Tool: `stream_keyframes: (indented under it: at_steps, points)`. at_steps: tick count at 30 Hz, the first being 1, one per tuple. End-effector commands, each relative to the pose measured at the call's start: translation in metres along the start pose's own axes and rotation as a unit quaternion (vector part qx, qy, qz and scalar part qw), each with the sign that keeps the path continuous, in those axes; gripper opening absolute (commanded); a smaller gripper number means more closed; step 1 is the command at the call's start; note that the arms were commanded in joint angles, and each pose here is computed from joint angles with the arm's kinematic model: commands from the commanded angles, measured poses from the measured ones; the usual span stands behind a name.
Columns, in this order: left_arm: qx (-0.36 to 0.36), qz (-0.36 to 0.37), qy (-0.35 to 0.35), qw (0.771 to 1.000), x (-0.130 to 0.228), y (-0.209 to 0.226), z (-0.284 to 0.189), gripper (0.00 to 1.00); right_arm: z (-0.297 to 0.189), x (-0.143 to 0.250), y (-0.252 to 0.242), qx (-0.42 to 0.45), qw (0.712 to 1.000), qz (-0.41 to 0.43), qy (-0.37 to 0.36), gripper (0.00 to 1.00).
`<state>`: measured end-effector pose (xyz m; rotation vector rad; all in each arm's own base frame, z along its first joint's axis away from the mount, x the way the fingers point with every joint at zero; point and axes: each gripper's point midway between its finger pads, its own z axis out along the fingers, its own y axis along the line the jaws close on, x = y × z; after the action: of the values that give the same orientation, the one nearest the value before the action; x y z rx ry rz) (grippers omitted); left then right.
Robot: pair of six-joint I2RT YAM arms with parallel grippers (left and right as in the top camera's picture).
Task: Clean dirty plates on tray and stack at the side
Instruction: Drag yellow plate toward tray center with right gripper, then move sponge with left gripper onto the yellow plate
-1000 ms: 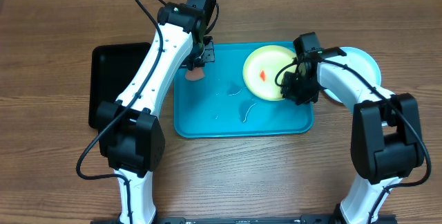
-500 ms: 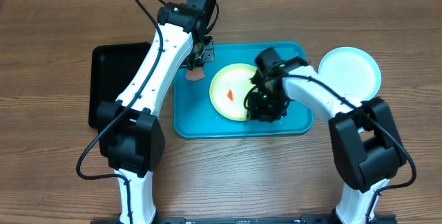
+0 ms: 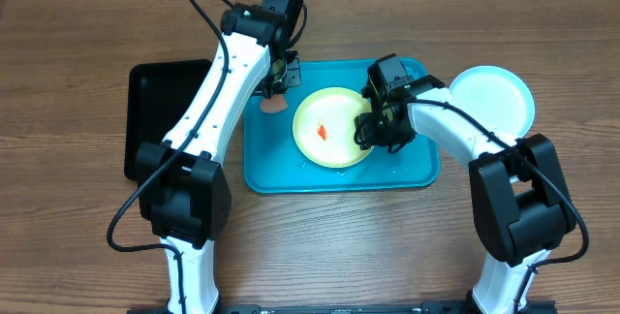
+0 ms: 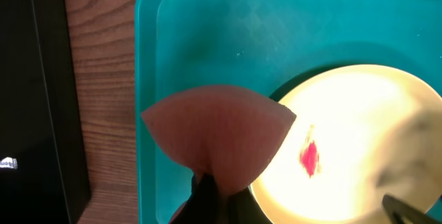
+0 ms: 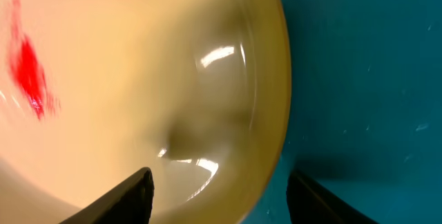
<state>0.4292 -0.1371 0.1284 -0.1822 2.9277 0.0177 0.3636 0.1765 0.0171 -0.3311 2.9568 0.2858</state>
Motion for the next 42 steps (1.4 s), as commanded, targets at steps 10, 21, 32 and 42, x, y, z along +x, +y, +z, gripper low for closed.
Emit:
stream_keyframes:
  at_steps: [10, 21, 32, 42]
  points:
    - [0.003, 0.007, -0.001, 1.000, -0.001, 0.000, 0.002, 0.04, -0.007, -0.044, -0.012, 0.003, 0.997, 0.002, -0.080, 0.63]
    - [0.009, 0.006, -0.009, 1.000, -0.005, -0.003, 0.002, 0.04, 0.015, -0.037, -0.021, -0.013, 0.995, 0.078, -0.054, 0.37]
    - [0.021, 0.020, -0.007, 1.000, 0.005, -0.022, 0.018, 0.04, 0.016, -0.024, -0.011, -0.035, 0.981, 0.190, -0.021, 0.04]
    - [0.107, 0.097, 0.014, 0.989, 0.041, -0.079, 0.053, 0.04, 0.020, 0.000, 0.007, -0.025, 0.981, 0.194, 0.021, 0.04]
